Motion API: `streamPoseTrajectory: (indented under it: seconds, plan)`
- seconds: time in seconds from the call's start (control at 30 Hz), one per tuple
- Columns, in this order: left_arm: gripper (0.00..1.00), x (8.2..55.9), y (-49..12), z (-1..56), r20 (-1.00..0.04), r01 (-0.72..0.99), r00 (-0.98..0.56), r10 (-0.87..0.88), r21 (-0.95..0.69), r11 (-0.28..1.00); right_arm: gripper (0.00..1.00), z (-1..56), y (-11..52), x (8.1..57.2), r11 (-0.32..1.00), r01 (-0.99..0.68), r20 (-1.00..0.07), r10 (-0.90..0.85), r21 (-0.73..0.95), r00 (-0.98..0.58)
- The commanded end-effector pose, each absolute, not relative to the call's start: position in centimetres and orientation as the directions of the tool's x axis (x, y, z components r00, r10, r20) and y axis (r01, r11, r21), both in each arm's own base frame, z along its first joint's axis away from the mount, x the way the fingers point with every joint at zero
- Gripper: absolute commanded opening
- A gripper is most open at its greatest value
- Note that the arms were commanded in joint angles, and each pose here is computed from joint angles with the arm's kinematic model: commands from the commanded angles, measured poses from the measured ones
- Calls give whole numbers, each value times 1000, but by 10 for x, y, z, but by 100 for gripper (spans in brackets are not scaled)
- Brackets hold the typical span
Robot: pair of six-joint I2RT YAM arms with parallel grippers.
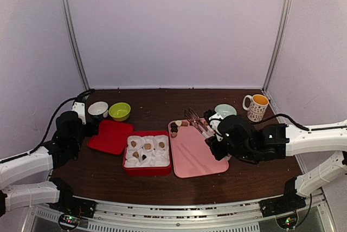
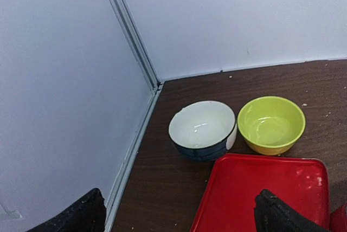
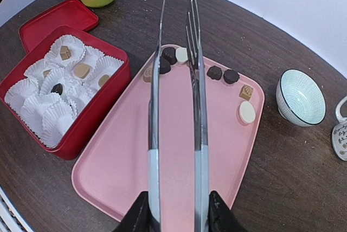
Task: Pack the chocolate
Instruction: Pick up the fake chocolate from the plate.
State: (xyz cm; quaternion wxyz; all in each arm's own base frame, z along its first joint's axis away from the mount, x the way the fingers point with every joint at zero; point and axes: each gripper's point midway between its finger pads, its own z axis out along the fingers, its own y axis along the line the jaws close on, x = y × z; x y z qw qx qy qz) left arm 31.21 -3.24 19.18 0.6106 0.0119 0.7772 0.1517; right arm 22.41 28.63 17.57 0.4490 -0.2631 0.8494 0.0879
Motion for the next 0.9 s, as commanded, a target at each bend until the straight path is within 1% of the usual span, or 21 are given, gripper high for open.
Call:
streamPoseTrajectory:
  seconds: [0.0,0.17,0.3,0.5,0.6,0.87]
  plan:
    - [98,335,-9,214,-965,-281,-200,168,220,934,30,182,272,225,848,-521,-817,-366,-96,-446]
    - [98,344,8,221,-965,-350,-93,244,261,900,30,180,258,224,849,-523,-822,-352,-79,-448]
    - [98,356,26,198,-957,-395,-157,246,289,872,30,171,251,225,851,-523,-804,-339,-41,-488]
    - [98,365,28,191,-955,-405,-114,274,297,865,30,143,238,224,865,-501,-731,-331,17,-597]
    - [98,368,31,188,-953,-432,-111,280,300,851,30,136,231,229,882,-472,-695,-335,6,-636]
    - [98,367,30,186,-960,-401,-95,263,279,873,30,119,228,250,911,-412,-620,-323,1,-715]
